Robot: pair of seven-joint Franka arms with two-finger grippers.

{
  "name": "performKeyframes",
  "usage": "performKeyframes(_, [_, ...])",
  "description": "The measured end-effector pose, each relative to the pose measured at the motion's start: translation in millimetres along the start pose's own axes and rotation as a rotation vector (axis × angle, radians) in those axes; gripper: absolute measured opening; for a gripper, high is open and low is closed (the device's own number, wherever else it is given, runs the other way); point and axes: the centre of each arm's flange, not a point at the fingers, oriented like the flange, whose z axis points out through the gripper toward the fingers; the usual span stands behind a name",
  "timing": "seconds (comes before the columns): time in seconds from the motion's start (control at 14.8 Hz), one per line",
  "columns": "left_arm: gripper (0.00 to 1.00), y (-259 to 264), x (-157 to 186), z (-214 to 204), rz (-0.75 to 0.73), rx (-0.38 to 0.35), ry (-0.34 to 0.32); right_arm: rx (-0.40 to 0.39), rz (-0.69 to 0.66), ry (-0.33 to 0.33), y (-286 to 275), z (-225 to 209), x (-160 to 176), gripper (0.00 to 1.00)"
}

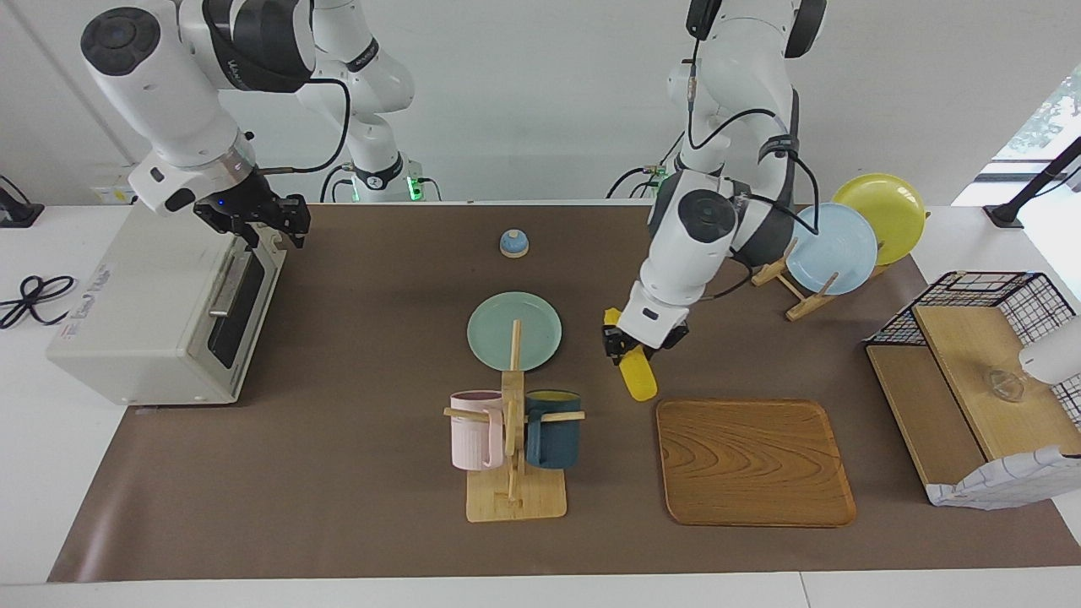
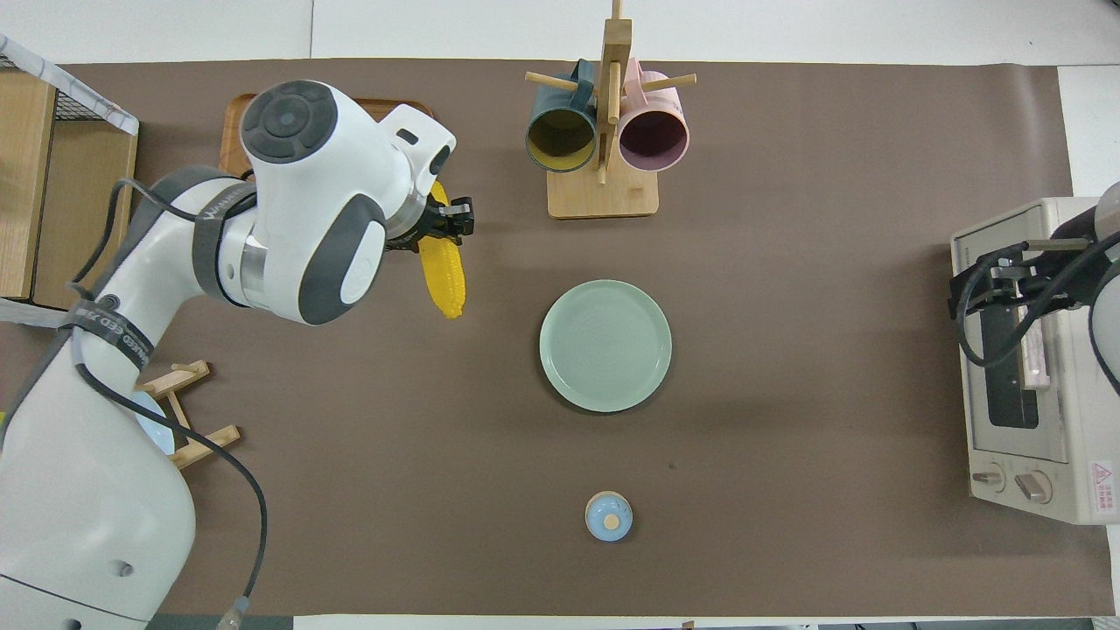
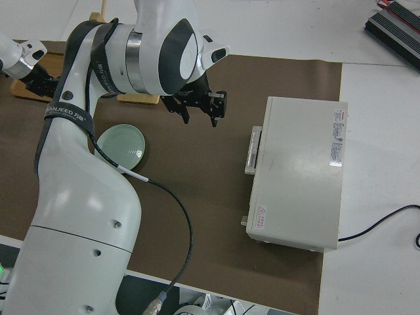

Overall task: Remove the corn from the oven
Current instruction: 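Carry the corn with the left gripper toward the wooden tray, then lower the corn onto the wooden tray and open the left gripper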

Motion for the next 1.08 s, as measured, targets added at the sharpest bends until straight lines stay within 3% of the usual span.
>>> performKeyframes(0.13, [0.53,-35,21,-4,0.023,-0.001,0.008,0.000,0.003,0.000,1,0,0,0.99])
performKeyframes(0.47, [0.53,-83,76,-7,0.057,-0.015,0.053,0.001,0.004,0.001,2,-1,0,1.00])
performKeyframes(0.67, [0.53,-100,107,13,0.074,-0.015,0.064,0.001,0.009,0.001,5,-1,0,1.00])
performKeyframes(1.08, [0.53,-124,140,26,0.102,-0.016,0.098,0.001,0.008,-0.027,4,0,-4,1.00])
